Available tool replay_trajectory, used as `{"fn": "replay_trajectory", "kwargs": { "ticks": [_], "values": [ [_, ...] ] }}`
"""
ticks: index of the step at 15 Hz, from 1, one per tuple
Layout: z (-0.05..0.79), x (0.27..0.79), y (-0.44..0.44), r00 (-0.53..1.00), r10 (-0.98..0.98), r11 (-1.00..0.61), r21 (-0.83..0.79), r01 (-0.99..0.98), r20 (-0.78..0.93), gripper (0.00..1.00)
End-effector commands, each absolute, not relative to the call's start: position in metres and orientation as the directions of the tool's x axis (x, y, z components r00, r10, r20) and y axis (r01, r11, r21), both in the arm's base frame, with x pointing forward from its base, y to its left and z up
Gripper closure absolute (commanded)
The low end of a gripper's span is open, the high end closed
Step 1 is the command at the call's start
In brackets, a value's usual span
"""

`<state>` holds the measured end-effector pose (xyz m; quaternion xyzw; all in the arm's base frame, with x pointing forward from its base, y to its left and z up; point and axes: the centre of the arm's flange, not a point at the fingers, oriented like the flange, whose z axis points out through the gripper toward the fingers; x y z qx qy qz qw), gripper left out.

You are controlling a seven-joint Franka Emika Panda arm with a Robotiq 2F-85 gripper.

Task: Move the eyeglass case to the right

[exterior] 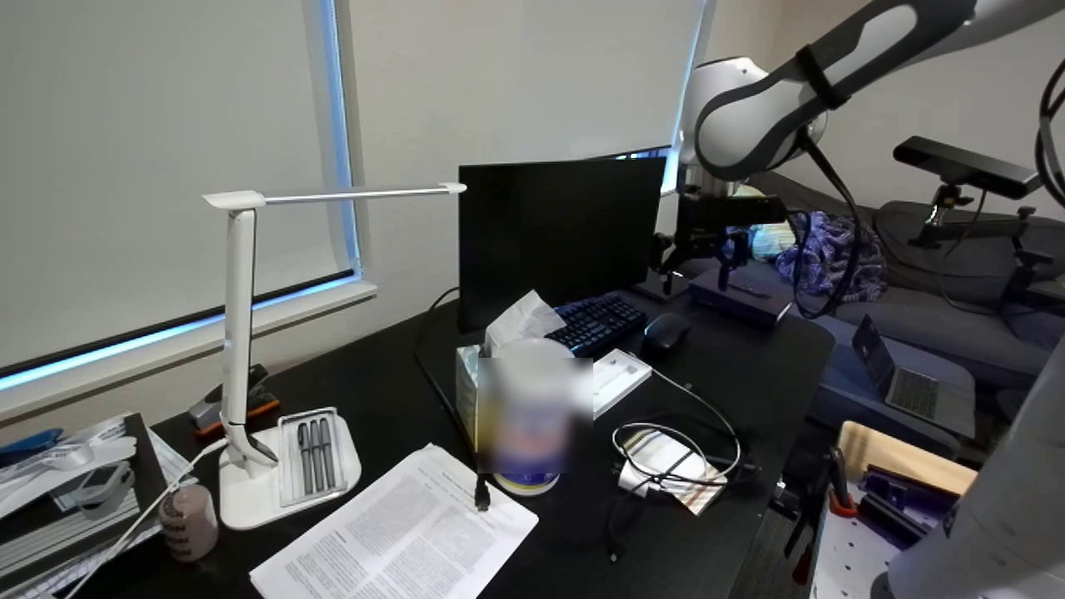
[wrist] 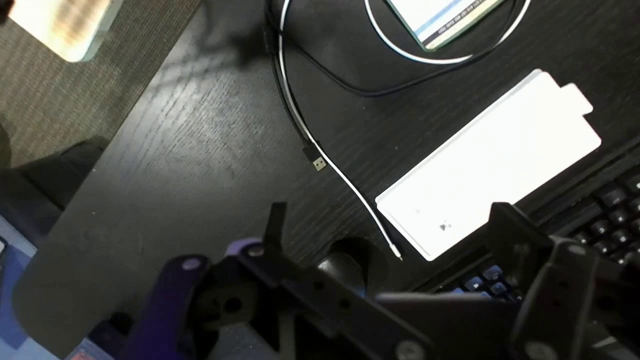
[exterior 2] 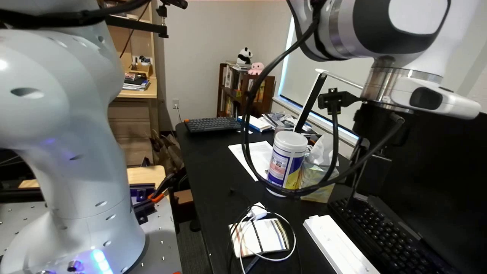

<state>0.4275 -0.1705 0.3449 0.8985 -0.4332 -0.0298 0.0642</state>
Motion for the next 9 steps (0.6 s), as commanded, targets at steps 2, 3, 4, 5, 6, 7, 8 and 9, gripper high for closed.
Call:
{"fn": "replay_trajectory", "kwargs": {
  "ticks": [2,3,4,5,6,7,8,9],
  "values": [
    [0.35,0.385,-0.147,0.795,-0.606,-0.785,0.156,-0.6,0.011,0.0],
    [0.348,0.381,-0.144,0.825,-0.565,-0.814,0.156,-0.559,0.007,0.0],
    [0.346,0.378,-0.142,0.852,-0.523,-0.841,0.157,-0.517,0.004,0.0],
    [0.344,0.376,-0.14,0.877,-0.48,-0.867,0.153,-0.475,0.004,0.0],
    [0.343,0.376,-0.136,0.899,-0.438,-0.89,0.142,-0.434,0.002,0.0],
    [0.341,0.377,-0.132,0.919,-0.393,-0.912,0.127,-0.39,-0.002,0.0],
    [0.342,0.387,-0.135,0.877,-0.481,-0.868,0.147,-0.474,-0.015,0.0],
    [0.342,0.386,-0.133,0.892,-0.451,-0.884,0.143,-0.445,-0.013,0.0]
  ]
}}
